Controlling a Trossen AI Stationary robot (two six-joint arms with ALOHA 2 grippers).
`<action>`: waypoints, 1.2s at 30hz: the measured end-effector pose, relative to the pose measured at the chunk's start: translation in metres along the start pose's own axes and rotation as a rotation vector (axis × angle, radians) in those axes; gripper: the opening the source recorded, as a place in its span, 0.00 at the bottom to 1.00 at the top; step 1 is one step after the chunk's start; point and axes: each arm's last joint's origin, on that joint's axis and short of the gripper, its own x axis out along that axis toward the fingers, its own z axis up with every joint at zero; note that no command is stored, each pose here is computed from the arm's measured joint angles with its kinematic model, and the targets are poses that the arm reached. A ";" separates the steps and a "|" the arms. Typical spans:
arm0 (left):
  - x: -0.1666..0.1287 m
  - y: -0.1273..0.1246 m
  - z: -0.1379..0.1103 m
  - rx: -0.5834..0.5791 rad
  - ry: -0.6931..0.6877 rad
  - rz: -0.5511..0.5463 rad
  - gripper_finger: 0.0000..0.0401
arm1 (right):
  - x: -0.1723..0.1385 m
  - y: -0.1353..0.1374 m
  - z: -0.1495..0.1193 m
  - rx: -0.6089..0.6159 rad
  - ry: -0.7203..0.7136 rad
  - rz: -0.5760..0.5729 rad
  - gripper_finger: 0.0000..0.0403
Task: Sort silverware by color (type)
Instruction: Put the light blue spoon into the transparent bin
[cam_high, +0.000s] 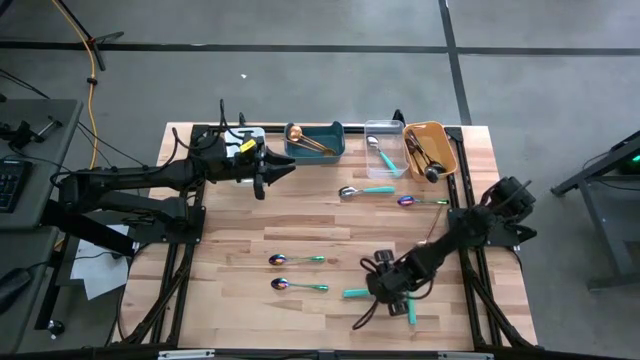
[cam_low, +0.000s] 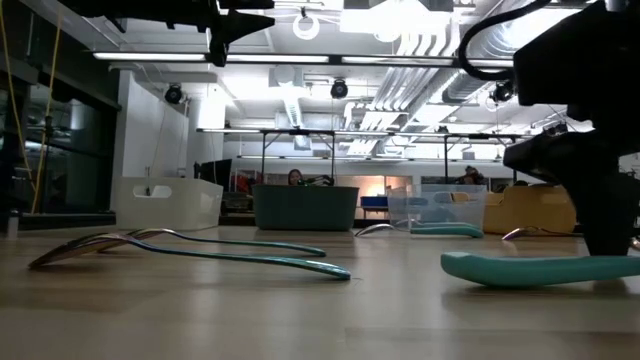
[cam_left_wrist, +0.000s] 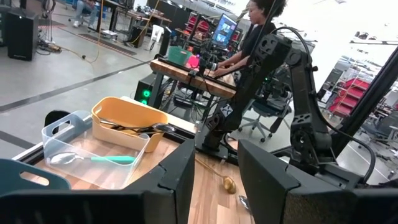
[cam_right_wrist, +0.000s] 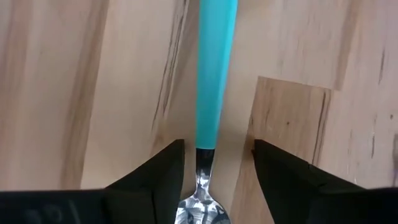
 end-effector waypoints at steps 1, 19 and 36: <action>0.000 0.000 0.000 0.000 0.000 0.000 0.28 | 0.000 0.001 -0.001 0.008 -0.003 -0.010 0.45; 0.000 0.000 0.000 0.001 -0.003 -0.001 0.28 | -0.010 -0.002 -0.001 0.017 0.024 0.061 0.04; 0.000 -0.001 0.004 0.005 -0.038 -0.013 0.28 | -0.126 -0.093 -0.072 0.363 -0.303 -0.128 0.03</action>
